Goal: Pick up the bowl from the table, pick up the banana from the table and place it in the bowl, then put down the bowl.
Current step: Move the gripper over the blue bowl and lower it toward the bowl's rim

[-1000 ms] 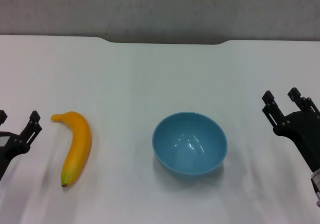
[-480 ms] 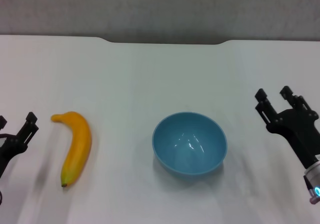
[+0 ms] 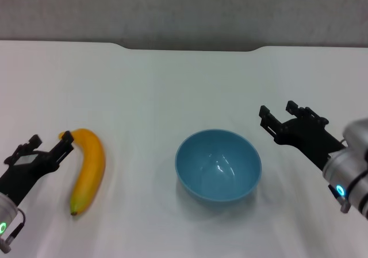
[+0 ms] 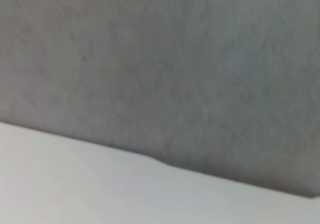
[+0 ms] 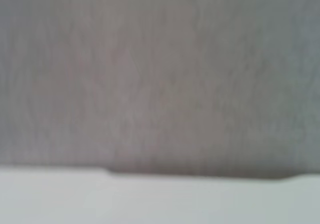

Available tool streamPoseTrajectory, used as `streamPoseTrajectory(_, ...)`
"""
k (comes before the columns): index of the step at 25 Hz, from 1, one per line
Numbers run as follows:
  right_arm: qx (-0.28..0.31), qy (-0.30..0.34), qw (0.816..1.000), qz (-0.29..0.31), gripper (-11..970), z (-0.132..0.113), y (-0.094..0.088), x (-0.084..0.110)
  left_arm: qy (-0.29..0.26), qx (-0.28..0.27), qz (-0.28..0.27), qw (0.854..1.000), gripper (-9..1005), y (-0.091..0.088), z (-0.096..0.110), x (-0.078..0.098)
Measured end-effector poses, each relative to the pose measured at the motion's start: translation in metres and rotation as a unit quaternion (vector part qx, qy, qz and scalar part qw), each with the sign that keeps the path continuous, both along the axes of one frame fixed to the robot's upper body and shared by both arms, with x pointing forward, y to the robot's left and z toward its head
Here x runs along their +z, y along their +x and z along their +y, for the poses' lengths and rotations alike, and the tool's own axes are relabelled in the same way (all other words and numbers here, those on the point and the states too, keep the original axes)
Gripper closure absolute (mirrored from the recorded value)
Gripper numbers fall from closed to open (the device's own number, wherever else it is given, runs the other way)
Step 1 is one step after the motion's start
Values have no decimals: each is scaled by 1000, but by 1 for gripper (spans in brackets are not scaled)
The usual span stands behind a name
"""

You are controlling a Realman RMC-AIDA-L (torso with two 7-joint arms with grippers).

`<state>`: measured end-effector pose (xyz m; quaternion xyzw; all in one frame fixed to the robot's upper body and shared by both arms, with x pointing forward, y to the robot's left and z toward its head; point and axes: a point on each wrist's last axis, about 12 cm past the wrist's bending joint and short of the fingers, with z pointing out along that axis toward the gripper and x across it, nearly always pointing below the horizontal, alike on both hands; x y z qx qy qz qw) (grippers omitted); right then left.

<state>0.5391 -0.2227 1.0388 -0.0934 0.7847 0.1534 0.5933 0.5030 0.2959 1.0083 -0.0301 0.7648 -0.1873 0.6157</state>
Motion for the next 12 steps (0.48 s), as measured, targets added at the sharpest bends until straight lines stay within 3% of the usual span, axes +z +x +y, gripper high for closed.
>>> streamPoseTrajectory(3,7,-46,998,32,286,2,9,19,6,-7,7,1000,133,3,-4,8)
streamPoseTrajectory(8,13,-99,994,51,288,0,11,56,39,-3,19,999,133,7,-11,37)
streamPoseTrajectory(12,27,-105,990,87,289,-2,18,85,59,17,33,998,134,7,-15,54)
